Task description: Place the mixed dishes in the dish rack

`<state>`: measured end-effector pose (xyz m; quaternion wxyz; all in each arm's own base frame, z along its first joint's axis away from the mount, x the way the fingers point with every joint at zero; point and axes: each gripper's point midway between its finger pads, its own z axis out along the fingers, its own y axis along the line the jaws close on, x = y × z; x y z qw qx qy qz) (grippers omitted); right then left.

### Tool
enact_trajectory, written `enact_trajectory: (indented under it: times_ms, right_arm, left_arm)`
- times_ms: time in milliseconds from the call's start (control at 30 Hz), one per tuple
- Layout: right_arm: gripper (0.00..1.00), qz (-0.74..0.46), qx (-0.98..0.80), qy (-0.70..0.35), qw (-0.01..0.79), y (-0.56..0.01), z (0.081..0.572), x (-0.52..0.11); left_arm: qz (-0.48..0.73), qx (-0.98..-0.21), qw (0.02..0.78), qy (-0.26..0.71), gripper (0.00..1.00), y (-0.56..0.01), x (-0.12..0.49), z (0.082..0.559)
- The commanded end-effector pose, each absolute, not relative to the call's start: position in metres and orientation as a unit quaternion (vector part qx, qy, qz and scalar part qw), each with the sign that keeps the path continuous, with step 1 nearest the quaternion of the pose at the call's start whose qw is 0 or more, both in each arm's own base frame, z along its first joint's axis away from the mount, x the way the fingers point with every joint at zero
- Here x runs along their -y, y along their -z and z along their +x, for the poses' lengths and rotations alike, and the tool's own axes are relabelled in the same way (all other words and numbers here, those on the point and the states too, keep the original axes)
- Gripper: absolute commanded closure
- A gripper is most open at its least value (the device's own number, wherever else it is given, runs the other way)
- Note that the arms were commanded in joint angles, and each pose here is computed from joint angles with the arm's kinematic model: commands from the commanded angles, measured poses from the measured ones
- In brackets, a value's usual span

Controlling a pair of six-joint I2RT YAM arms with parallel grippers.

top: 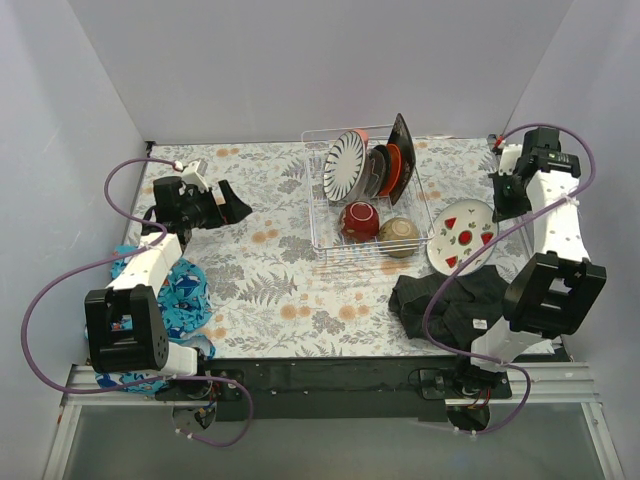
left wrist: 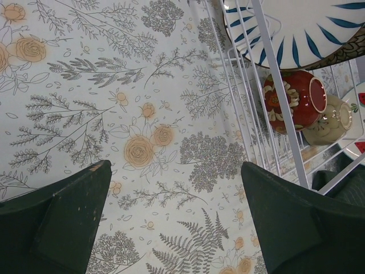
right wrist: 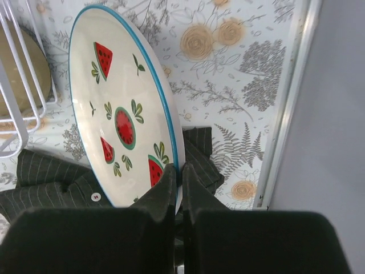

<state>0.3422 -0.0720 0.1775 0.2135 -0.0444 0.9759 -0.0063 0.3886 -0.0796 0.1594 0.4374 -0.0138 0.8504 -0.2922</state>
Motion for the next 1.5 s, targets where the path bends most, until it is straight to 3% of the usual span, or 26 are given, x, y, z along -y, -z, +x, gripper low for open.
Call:
enact_trajectory:
  times_ms: [0,300,567,1000,1467]
  right_arm:
    - [0.99,-0.018,-0.933,0.027,0.358,-0.262,0.380,0.075]
    - [0.99,0.009,-0.870,0.063,0.490,-0.377,0.404,0.067]
    - [0.99,-0.054,-0.802,0.062,0.591,-0.459,0.417,0.004]
    - [0.99,-0.137,-0.747,0.001,0.651,-0.484,0.456,-0.147]
    - [0.99,-0.116,-0.743,0.018,0.659,-0.442,0.504,-0.203]
  left_arm:
    - [0.009,-0.828,0.472,0.303,0.02,-0.192,0.087,0.394]
    - [0.011,-0.825,0.477,0.302,0.02,-0.196,0.087,0.391]
    - [0.012,-0.824,0.481,0.299,0.02,-0.199,0.087,0.391]
    - [0.011,-0.829,0.479,0.288,0.02,-0.193,0.084,0.378]
    - [0.012,-0.837,0.469,0.283,0.02,-0.186,0.084,0.362]
